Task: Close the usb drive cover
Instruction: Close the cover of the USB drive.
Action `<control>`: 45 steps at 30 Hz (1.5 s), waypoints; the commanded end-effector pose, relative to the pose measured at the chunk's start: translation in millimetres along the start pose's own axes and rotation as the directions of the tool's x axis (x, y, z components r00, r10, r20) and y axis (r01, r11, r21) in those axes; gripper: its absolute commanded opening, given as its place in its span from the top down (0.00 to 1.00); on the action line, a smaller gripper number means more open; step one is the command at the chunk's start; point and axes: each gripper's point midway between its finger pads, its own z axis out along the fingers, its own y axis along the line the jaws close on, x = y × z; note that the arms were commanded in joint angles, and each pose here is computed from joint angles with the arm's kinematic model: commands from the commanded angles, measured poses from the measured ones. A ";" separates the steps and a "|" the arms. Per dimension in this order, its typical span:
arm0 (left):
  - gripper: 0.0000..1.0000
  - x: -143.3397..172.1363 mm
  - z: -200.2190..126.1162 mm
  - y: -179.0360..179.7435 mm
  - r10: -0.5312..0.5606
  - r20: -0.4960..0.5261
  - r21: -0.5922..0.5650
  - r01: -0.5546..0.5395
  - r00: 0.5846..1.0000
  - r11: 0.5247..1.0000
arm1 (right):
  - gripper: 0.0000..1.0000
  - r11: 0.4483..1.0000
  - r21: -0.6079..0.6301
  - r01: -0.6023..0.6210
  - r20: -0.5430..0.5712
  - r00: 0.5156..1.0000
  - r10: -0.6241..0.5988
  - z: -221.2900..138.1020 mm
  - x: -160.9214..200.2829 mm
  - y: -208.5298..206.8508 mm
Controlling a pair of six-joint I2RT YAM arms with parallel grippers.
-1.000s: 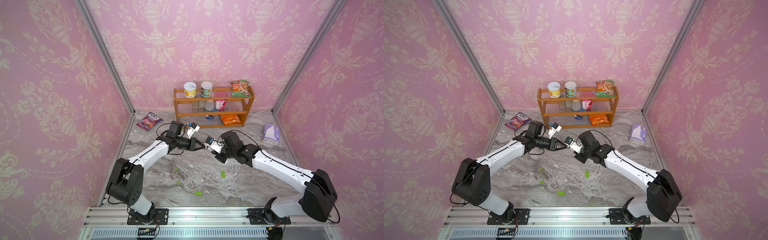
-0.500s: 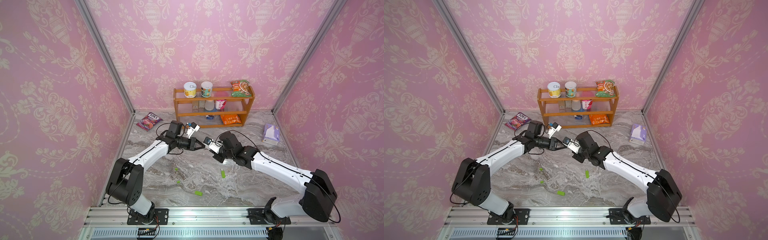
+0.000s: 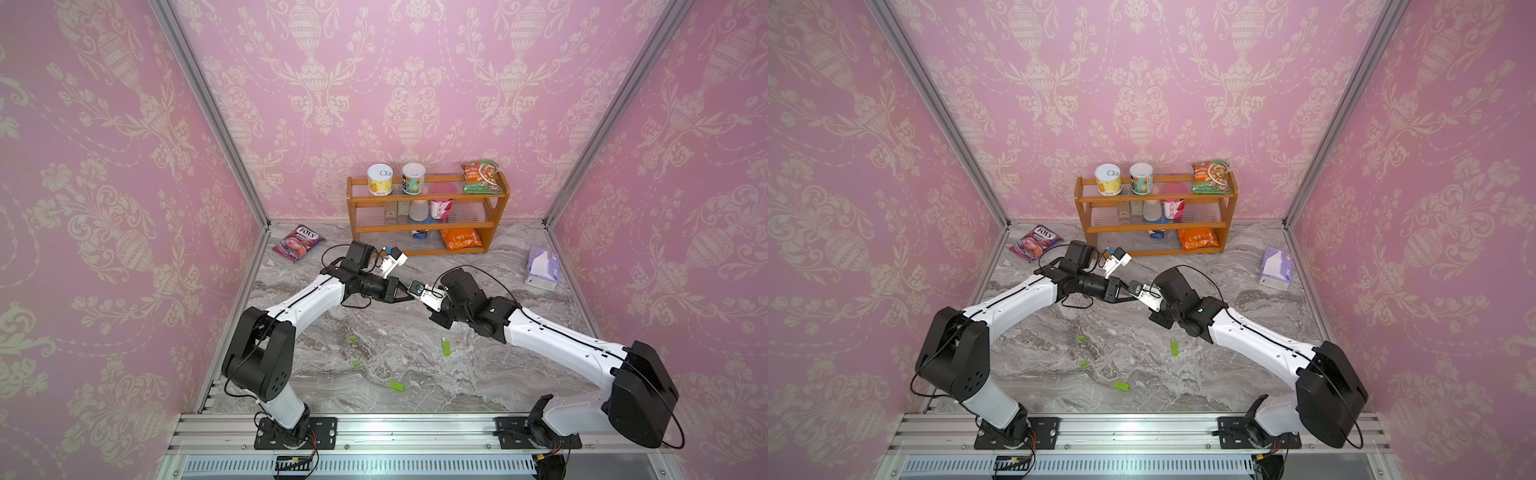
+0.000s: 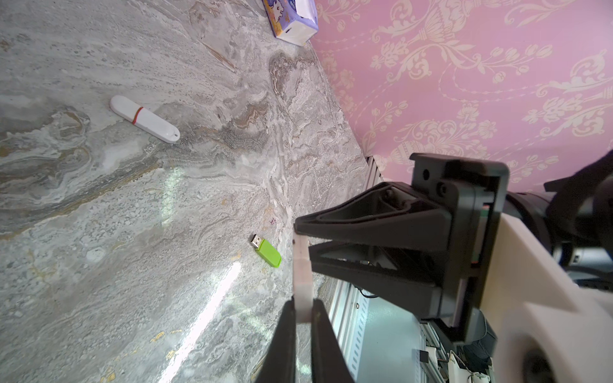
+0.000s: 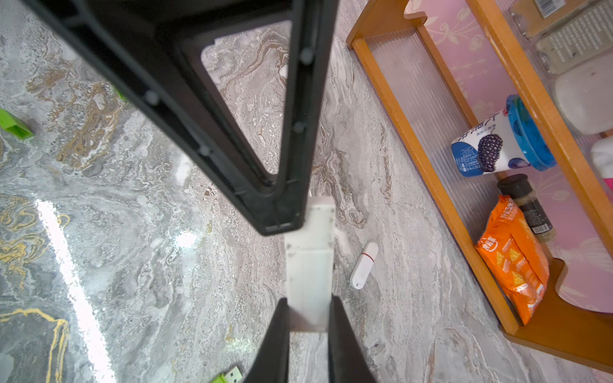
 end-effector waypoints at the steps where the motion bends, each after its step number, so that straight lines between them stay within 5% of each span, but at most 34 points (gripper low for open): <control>1: 1.00 20.5 17.4 -16.6 -0.014 -0.087 0.080 0.021 0.996 0.997 | 1.00 0.989 0.148 -0.030 0.215 0.977 -0.003 -20.0 -52.7 -31.8; 12: 1.00 26.2 41.8 -19.7 -0.006 -0.157 0.070 0.017 0.988 0.997 | 1.00 0.975 0.220 -0.025 0.381 0.923 -0.062 -35.2 -81.9 -35.0; 25: 1.00 51.0 53.7 -12.8 0.014 -0.253 0.020 -0.009 0.967 1.000 | 1.00 0.994 0.076 0.080 0.464 0.879 -0.106 -53.3 -102.4 -10.3; 40: 1.00 72.3 62.0 -41.3 0.081 -0.308 0.156 -0.033 0.948 0.987 | 1.00 0.993 -0.058 0.102 0.625 0.779 -0.043 -105.1 -128.4 -2.7; 45: 1.00 75.2 63.3 -48.4 0.071 -0.319 0.185 -0.012 0.945 0.983 | 1.00 0.987 -0.061 0.152 0.596 0.798 -0.086 -100.1 -130.3 4.3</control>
